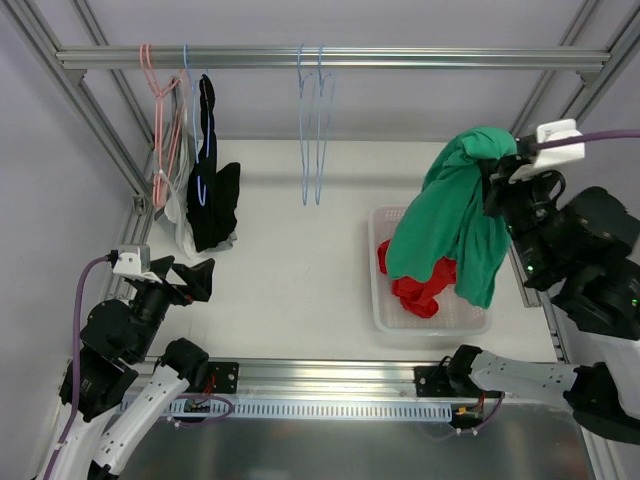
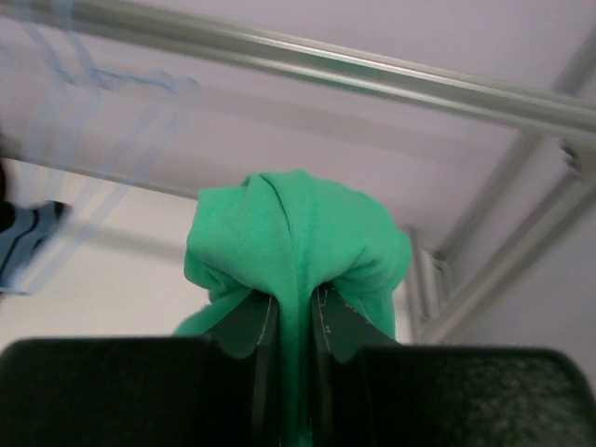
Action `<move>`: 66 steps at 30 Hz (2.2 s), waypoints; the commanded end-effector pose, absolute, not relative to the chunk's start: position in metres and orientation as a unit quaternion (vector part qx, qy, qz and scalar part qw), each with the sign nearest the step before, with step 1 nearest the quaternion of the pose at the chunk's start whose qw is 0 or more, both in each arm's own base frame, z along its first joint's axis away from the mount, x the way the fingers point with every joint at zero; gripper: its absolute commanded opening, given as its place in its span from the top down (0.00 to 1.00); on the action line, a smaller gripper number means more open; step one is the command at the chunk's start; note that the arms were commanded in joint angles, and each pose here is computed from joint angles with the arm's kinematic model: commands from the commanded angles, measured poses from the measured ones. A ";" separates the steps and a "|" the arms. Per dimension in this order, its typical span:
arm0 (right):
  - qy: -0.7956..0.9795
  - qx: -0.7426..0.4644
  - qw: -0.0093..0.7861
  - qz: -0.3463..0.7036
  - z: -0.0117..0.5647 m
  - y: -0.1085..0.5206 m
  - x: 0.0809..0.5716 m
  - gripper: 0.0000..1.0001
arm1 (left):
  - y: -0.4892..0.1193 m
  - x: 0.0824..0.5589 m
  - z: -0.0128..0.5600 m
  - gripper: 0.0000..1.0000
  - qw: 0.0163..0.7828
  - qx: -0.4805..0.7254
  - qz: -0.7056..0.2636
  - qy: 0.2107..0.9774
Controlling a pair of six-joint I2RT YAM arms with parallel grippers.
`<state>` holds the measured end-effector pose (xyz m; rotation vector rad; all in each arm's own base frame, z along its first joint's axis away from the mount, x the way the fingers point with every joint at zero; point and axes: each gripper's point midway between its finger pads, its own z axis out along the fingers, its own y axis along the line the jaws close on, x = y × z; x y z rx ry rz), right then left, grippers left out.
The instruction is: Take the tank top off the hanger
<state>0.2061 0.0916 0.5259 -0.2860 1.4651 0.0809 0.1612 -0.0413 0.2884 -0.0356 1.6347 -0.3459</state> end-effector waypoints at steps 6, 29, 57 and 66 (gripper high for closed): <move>0.752 -0.119 0.649 0.002 0.416 0.092 0.260 1.00 | -0.044 0.162 0.292 0.01 0.677 -0.013 -0.159 0.719; 0.848 0.171 0.407 0.295 0.140 0.131 0.295 1.00 | -0.030 0.157 0.297 0.01 0.694 -0.050 -0.158 0.700; 0.900 0.303 0.312 -0.012 0.022 0.029 0.279 1.00 | -0.028 0.166 0.300 0.01 0.679 -0.069 -0.141 0.717; 0.840 0.356 0.407 -0.043 0.099 -0.014 0.280 0.62 | -0.041 0.189 0.352 0.01 0.639 -0.056 -0.117 0.758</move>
